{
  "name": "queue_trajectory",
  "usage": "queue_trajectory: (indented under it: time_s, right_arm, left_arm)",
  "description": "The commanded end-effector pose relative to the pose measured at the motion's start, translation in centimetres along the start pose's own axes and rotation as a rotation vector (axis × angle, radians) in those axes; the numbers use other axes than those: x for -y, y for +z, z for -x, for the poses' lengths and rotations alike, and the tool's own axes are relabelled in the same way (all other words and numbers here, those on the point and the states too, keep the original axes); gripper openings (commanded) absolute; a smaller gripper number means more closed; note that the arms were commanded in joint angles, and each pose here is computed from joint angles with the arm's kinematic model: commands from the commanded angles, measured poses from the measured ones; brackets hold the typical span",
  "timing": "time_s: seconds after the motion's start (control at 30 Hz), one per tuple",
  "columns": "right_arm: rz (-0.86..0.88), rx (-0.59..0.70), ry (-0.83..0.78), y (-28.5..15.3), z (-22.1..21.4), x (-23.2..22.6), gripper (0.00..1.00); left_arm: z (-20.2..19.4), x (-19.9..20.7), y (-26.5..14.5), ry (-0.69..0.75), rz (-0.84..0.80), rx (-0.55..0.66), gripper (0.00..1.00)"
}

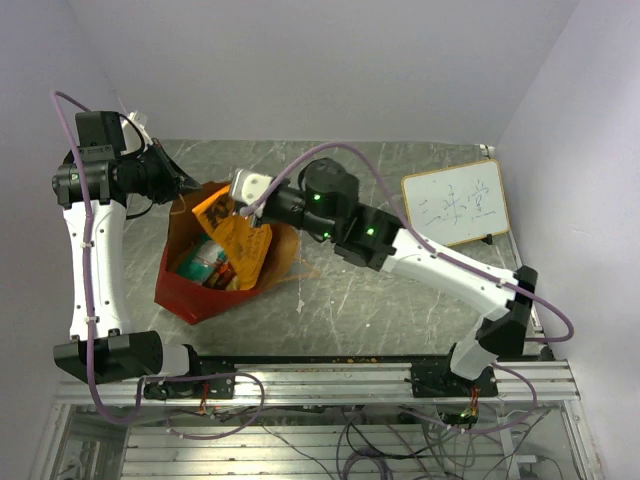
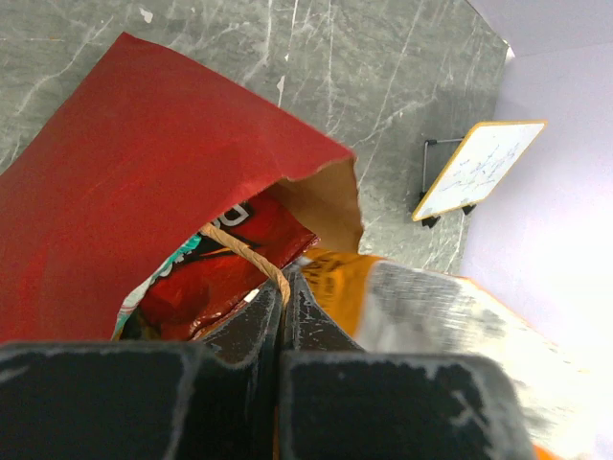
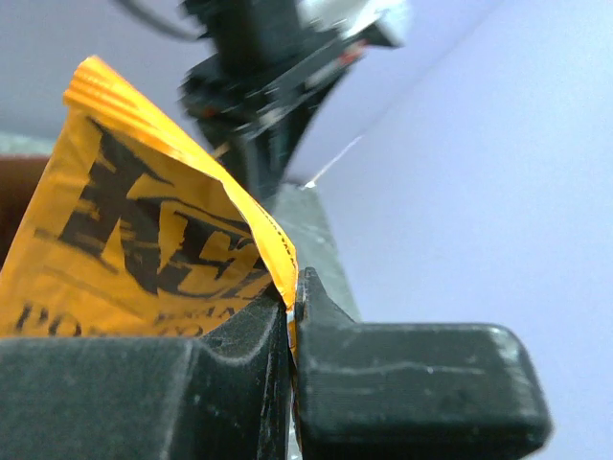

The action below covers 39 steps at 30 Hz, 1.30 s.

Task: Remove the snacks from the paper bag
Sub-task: Take out the snack from the paper bag, then place the snack at the center of the board.

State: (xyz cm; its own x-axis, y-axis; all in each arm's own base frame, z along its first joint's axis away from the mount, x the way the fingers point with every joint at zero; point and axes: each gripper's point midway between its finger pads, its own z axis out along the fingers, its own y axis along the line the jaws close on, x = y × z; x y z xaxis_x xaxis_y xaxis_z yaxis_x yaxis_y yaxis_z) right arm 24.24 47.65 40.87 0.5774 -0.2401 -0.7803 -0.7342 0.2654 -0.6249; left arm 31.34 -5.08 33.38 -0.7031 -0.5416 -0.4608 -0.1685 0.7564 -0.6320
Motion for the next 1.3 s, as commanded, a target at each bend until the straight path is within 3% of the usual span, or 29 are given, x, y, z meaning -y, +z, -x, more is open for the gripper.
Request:
queue_trajectory:
  time_s: [0.0, 0.13, 0.27, 0.43, 0.5, 0.7, 0.87, 1.1, 1.27]
  right_arm:
    - [-0.26, 0.118, 0.003, -4.9, 7.3, 8.1, 0.0]
    - [-0.396, 0.115, -0.034, -8.1, 8.7, 11.4, 0.0]
    - [-0.557, 0.013, -0.052, -11.4, 7.5, 14.8, 0.0]
    - [-0.645, -0.09, -0.002, -15.2, 2.9, 16.6, 0.0]
    - [-0.682, -0.149, 0.078, -16.9, -1.8, 17.6, 0.0]
    - [-0.652, -0.316, 0.121, -16.8, -11.6, 17.1, 0.0]
    - [-0.621, -0.374, 0.129, -15.9, -18.8, 18.2, 0.0]
    - [-0.592, -0.438, 0.062, -14.2, -24.1, 21.0, 0.0]
    - [-0.483, -0.506, 0.096, -13.7, -27.2, 17.5, 0.0]
  left_arm:
    - [0.9, 1.2, -1.6, 0.037, -0.028, 0.071, 0.07]
    - [1.1, 1.2, -1.2, 0.037, -0.038, 0.067, 0.07]
    - [1.6, 1.2, -1.4, 0.061, -0.016, 0.05, 0.07]
    - [1.4, 0.8, -1.1, 0.061, -0.009, 0.047, 0.07]
    - [1.3, 0.9, -0.9, 0.062, -0.018, 0.026, 0.07]
    - [1.7, 1.5, -1.1, 0.094, -0.024, 0.037, 0.07]
    - [0.8, 2.5, -0.4, 0.127, -0.053, 0.008, 0.07]
    - [-2.2, 5.7, -0.8, 0.201, -0.199, -0.012, 0.07]
    - [-5.9, 6.8, -0.6, 0.24, -0.292, -0.076, 0.07]
